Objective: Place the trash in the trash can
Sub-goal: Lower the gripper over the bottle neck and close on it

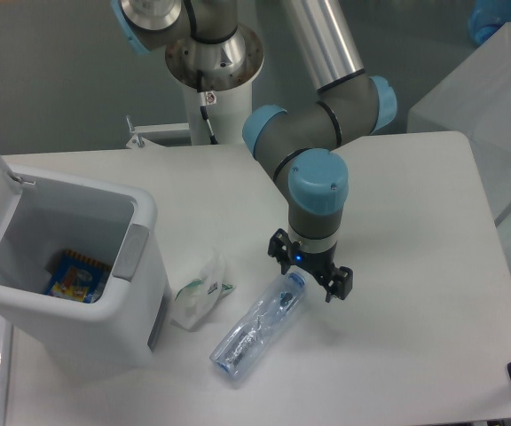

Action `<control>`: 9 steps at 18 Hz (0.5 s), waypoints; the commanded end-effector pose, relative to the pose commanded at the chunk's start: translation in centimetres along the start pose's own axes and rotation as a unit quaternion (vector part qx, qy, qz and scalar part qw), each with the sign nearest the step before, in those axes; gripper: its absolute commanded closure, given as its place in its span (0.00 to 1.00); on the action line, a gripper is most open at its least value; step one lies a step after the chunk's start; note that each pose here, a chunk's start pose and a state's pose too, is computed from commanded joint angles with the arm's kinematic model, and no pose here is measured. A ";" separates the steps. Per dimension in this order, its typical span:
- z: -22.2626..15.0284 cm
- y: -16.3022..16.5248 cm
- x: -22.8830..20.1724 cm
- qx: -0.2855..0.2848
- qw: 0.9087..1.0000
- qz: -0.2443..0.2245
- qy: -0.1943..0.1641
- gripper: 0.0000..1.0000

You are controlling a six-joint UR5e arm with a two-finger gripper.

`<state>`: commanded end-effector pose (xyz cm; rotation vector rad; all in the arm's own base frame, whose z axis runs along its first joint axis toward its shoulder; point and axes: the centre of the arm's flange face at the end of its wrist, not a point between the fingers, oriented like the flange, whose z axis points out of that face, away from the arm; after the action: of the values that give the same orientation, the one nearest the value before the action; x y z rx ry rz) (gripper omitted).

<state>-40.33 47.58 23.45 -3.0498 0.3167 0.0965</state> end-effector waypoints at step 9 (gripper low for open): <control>0.8 -1.5 1.6 -0.004 1.000 -0.009 0.006 0.00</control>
<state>-38.51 48.83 22.67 -3.0617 0.2916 0.0779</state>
